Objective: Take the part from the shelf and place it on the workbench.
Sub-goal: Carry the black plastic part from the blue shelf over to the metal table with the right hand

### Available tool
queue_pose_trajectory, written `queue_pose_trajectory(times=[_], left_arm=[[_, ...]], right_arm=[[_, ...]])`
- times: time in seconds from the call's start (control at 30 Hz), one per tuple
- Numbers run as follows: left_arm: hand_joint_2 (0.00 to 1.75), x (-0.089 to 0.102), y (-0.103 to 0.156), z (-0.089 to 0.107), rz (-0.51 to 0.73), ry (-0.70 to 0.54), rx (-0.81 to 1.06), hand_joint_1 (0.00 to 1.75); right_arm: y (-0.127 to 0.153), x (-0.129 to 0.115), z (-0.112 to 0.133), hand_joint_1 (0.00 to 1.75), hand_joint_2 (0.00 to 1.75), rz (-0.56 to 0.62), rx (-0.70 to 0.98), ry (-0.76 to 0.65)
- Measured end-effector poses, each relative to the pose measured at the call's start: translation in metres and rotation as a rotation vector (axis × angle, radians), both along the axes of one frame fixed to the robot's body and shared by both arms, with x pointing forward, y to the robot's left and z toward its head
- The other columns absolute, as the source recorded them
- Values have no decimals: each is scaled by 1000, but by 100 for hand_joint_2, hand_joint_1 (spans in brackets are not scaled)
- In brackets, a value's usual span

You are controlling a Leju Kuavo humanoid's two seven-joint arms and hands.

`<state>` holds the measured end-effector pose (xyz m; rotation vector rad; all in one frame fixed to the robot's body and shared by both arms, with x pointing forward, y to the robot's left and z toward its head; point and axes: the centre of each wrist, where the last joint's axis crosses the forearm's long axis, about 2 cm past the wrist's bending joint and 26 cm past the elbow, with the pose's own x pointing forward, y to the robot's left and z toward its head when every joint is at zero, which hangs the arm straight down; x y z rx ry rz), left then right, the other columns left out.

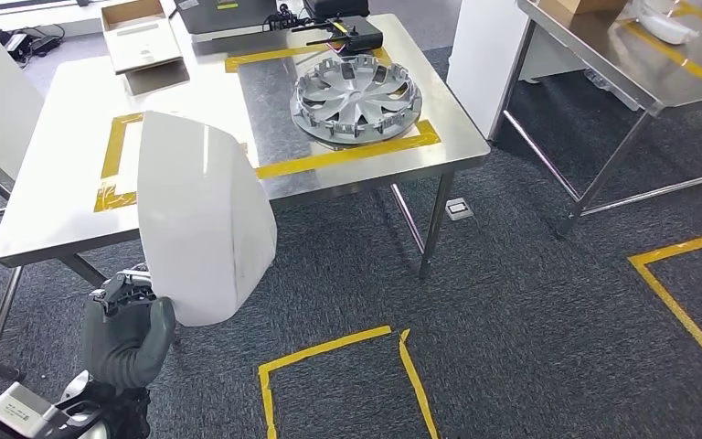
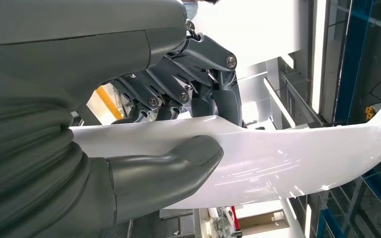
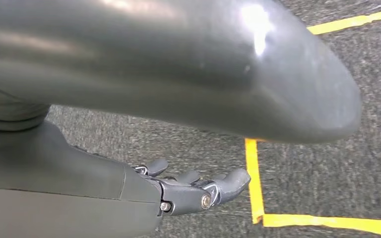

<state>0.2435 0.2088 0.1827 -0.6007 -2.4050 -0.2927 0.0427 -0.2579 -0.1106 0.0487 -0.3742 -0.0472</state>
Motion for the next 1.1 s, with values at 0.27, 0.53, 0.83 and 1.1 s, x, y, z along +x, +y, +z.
queue_pose_trajectory(times=[0.27, 0.53, 0.83, 1.1], left_arm=[[175, 0, 1, 0, 1, 7, 11, 175], [175, 0, 0, 1, 3, 2, 2, 175], [175, -1, 0, 1, 9, 1, -4, 175], [175, -4, 1, -3, 12, 10, -6, 175]], right_arm=[[2, 1, 0, 0, 0, 1, 6, 0], [1, 3, 0, 0, 0, -4, 6, -2], [1, -2, 0, 0, 0, -4, 7, 8], [1, -1, 0, 0, 0, -5, 8, 7]])
